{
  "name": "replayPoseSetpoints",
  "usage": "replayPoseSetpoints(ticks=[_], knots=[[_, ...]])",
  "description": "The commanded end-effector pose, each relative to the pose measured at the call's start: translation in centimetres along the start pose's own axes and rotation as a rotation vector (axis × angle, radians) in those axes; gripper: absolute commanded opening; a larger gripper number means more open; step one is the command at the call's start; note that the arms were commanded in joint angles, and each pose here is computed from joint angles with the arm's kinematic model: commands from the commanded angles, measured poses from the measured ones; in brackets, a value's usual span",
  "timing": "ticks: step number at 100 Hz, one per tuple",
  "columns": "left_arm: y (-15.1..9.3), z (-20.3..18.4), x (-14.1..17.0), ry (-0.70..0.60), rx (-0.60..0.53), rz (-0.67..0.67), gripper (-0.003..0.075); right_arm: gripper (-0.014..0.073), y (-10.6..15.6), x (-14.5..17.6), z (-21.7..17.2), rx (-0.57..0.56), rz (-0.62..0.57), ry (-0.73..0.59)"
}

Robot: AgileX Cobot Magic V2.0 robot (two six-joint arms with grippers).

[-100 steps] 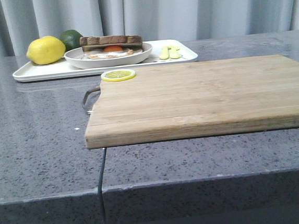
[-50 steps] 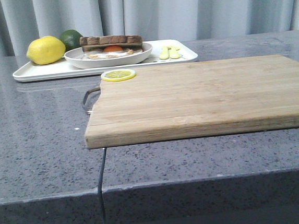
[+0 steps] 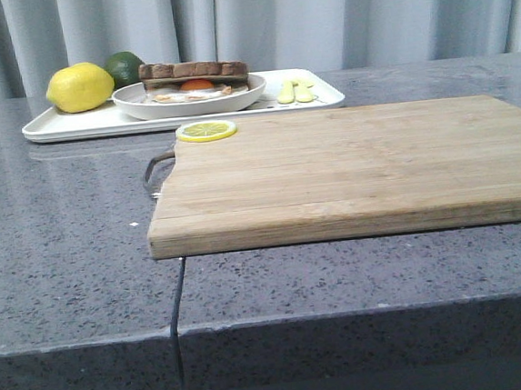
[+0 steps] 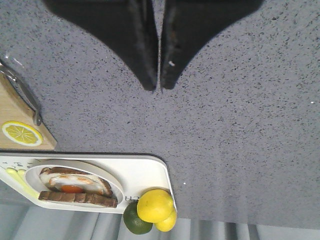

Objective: Place bread and move sandwich to tray

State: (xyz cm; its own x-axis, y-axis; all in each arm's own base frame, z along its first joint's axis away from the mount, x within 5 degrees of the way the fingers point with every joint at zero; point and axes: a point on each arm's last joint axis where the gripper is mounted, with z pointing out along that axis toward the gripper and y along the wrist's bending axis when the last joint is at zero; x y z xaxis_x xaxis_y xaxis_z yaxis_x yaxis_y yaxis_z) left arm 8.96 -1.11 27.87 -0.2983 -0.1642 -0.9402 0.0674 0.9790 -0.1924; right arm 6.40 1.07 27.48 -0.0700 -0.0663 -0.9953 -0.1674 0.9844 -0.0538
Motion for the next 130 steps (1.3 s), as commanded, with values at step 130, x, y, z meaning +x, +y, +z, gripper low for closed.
replayPoseSetpoints(ticks=[130], knots=[[2.1, -1.3, 8.2, -0.306, -0.051, 0.186, -0.0019, -0.0116, -0.1, -1.6, -0.2, 0.015, -0.018, -0.098]])
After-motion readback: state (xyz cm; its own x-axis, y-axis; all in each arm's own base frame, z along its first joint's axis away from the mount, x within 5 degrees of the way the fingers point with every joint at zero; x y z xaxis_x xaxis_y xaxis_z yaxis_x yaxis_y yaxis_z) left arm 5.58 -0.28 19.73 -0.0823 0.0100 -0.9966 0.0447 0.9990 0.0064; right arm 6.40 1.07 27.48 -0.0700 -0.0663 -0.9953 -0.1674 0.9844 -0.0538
